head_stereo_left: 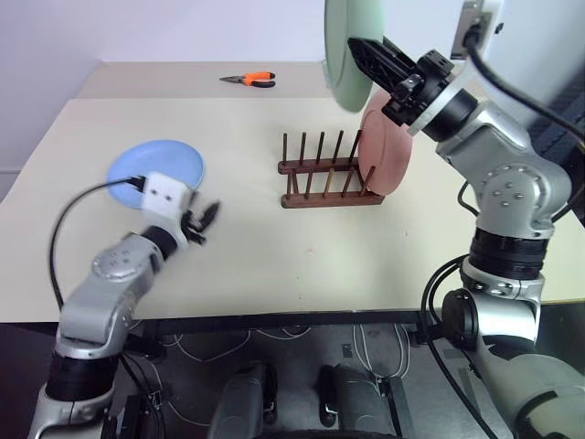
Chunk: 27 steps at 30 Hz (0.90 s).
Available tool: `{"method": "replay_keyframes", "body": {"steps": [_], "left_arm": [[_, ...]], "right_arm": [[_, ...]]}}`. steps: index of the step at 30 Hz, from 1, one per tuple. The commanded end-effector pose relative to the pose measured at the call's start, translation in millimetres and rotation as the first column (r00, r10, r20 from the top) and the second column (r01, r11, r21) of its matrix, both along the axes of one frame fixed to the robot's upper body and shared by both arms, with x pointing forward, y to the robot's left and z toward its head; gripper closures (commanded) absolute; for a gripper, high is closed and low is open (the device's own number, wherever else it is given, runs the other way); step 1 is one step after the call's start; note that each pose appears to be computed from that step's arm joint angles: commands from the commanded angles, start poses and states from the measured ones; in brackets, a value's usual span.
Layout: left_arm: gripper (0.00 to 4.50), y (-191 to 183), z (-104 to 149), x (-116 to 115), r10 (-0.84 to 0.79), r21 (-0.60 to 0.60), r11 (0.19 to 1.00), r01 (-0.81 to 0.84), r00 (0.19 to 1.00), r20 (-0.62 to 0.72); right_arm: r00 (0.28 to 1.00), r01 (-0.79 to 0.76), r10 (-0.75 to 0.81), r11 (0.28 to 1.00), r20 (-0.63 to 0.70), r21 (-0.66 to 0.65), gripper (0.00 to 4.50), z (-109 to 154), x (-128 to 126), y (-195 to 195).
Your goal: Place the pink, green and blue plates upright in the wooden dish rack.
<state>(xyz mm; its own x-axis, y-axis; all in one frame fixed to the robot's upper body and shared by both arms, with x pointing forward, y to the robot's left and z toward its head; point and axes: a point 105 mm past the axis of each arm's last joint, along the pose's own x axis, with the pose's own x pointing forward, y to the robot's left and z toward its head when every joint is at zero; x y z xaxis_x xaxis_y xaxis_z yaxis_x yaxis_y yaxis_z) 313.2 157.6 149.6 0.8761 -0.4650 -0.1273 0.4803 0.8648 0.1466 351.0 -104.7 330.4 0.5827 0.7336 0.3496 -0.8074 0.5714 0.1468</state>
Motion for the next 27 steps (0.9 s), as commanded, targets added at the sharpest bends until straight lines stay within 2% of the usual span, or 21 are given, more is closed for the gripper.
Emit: {"method": "replay_keyframes", "body": {"steps": [1, 7, 15, 18, 21, 22, 24, 25, 27], "left_arm": [[2.10, -14, 6, -9, -0.077, -0.020, 0.997, 0.078, 0.996, 0.033], [2.10, -11, 3, -7, -0.046, -0.050, 0.998, 0.047, 0.999, 0.023], [2.10, -10, 3, -6, -0.038, -0.053, 0.998, 0.039, 0.999, 0.024], [2.04, -9, 5, -5, -0.022, -0.076, 0.997, 0.024, 0.999, 0.027], [1.22, 6, 12, 3, 0.084, -0.123, 0.989, -0.078, 0.995, 0.047], [0.75, 15, 16, 9, 0.147, -0.155, 0.978, -0.137, 0.988, 0.054], [0.07, 36, 24, 19, 0.281, -0.202, 0.943, -0.263, 0.958, 0.065], [0.07, 56, 32, 26, 0.396, -0.274, 0.889, -0.368, 0.917, 0.055], [0.07, 101, 44, 34, 0.627, -0.357, 0.732, -0.580, 0.779, 0.020]], "right_arm": [[0.995, -0.033, 0.039, 0.997, -0.092, 0.068, 4.50, 3, -2, -1], [0.979, 0.006, 0.003, 0.999, -0.201, 0.042, 4.50, -17, 10, -2], [0.951, 0.069, -0.068, 0.998, -0.300, -0.007, 4.50, -40, 39, -7], [0.959, 0.053, -0.061, 0.998, -0.277, -0.038, 3.52, -40, 39, -3], [0.987, 0.104, -0.119, 0.985, -0.107, -0.140, 2.13, -29, 37, -2], [0.990, 0.133, -0.137, 0.972, -0.009, -0.192, 1.59, -24, 34, 0], [0.980, 0.177, -0.147, 0.952, 0.136, -0.250, 1.54, -16, 29, 4], [0.964, 0.200, -0.136, 0.937, 0.228, -0.286, 1.54, -11, 23, 7], [0.911, 0.263, -0.105, 0.894, 0.399, -0.364, 1.54, -4, 13, 14]]}}
